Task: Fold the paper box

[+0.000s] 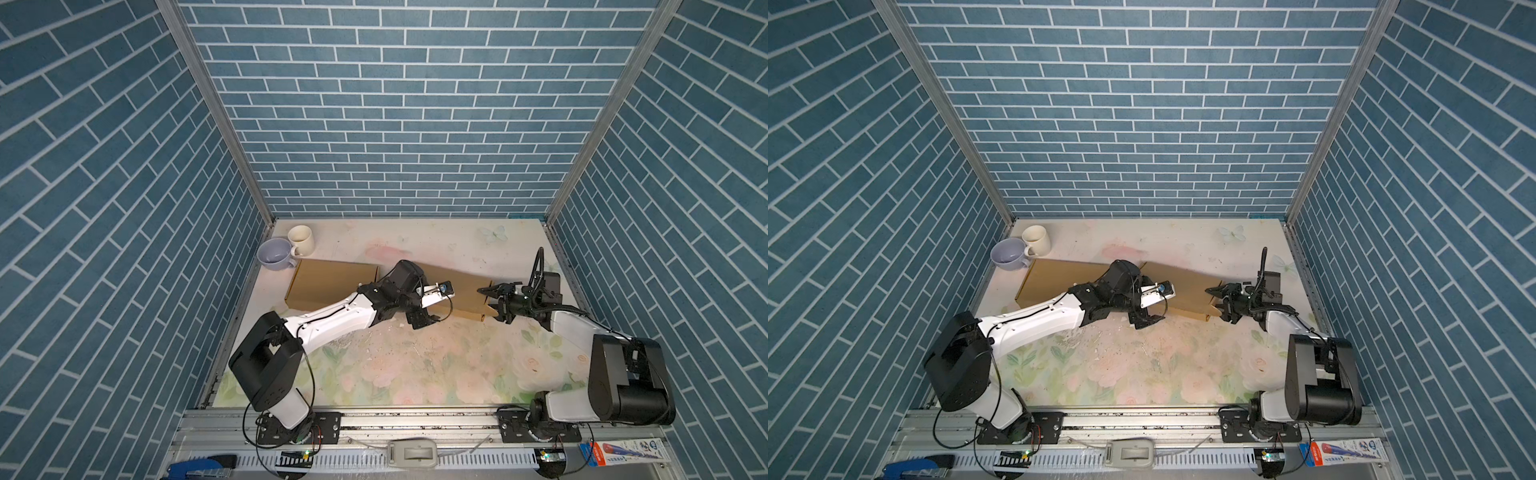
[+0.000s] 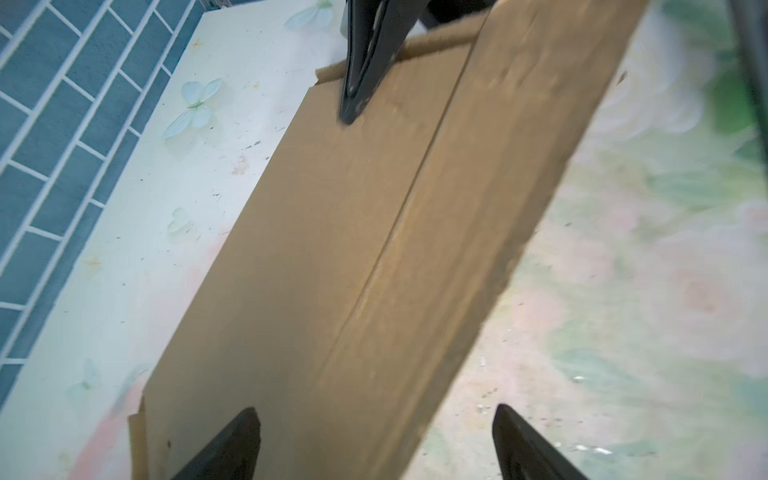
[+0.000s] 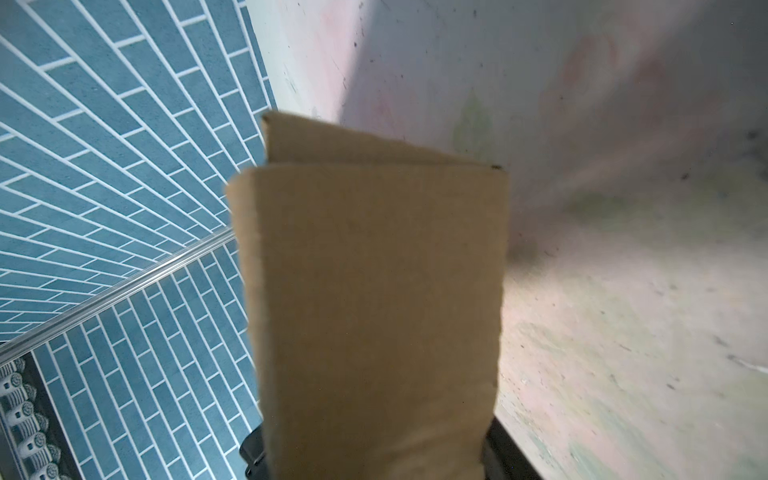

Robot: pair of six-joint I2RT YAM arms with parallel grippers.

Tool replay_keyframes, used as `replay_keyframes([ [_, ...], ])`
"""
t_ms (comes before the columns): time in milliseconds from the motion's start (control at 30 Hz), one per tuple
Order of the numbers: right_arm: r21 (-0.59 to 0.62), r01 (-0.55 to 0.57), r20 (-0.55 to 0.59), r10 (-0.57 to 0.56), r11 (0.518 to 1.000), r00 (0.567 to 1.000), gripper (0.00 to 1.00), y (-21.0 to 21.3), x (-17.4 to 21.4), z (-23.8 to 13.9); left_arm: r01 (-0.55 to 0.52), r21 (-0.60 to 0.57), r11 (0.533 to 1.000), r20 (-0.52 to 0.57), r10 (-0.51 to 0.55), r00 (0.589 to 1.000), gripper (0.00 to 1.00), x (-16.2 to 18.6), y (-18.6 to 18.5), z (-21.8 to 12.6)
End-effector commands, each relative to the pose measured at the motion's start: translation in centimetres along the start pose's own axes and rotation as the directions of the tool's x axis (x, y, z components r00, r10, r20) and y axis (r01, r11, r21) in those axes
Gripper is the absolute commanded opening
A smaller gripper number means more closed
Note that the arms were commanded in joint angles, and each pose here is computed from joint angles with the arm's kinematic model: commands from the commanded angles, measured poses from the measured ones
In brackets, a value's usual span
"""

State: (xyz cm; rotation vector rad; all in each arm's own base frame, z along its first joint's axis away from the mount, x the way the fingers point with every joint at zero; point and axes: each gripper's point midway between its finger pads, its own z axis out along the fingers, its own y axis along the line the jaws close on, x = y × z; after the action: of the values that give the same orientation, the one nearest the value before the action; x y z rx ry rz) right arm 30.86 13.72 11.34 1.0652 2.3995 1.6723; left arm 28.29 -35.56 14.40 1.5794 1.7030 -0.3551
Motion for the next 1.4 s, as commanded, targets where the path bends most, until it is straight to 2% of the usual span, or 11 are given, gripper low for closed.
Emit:
replay_keyframes([
  [0,-0.046,-0.031,-0.071,0.028,0.998,0.997,0.43,2.4,0.8,-0.3,-0.195,-0.099,0.976,-0.026,0.193,0.981,0.88,-0.4,0.9,0.7],
  [233,-0.046,-0.055,-0.121,0.049,0.997,0.991,0.42,2.2,1.5,-0.2,-0.385,-0.237,0.892,-0.092,0.374,0.923,0.86,0.0,1.2,1.7],
  [400,-0.062,-0.050,-0.153,0.040,0.997,0.987,0.41,2.8,1.9,-0.2,-0.441,-0.348,0.827,-0.110,0.431,0.896,0.80,0.4,2.4,1.6],
  [600,-0.076,-0.036,-0.171,0.023,0.996,0.985,0.46,3.3,2.5,-0.5,-0.469,-0.422,0.776,-0.121,0.464,0.877,0.59,0.2,3.2,1.4],
  [667,-0.079,-0.033,-0.171,0.019,0.996,0.985,0.53,3.4,2.7,-0.6,-0.472,-0.437,0.766,-0.125,0.468,0.875,0.51,0.1,3.4,1.1],
  [867,-0.099,0.035,-0.132,-0.049,0.994,0.990,0.71,4.7,2.6,-1.9,-0.468,-0.387,0.794,-0.152,0.446,0.882,0.39,0.2,3.4,0.6],
  [1000,0.021,0.218,-0.002,-0.218,0.976,0.976,0.75,5.4,2.3,-5.1,-0.397,-0.284,0.873,-0.172,0.361,0.916,0.38,0.6,3.2,0.0],
  [1100,0.195,0.426,0.119,-0.453,0.883,0.884,0.75,6.1,1.7,-7.7,-0.287,-0.124,0.950,-0.198,0.260,0.945,0.38,1.2,2.4,-0.4],
  [1200,0.320,0.627,0.180,-0.696,0.710,0.695,0.73,7.4,2.1,-9.8,-0.180,0.037,0.983,-0.239,0.184,0.954,0.38,1.5,1.4,-0.7],
  [1300,0.380,0.760,0.193,-0.849,0.527,0.492,0.74,9.7,3.7,-11.3,-0.100,0.159,0.982,-0.297,0.144,0.944,0.39,1.8,0.6,-0.7],
  [1367,0.429,0.791,0.138,-0.897,0.436,0.420,0.78,9.9,4.4,-11.4,-0.052,0.220,0.974,-0.343,0.128,0.931,0.39,2.1,0.1,-0.6],
])
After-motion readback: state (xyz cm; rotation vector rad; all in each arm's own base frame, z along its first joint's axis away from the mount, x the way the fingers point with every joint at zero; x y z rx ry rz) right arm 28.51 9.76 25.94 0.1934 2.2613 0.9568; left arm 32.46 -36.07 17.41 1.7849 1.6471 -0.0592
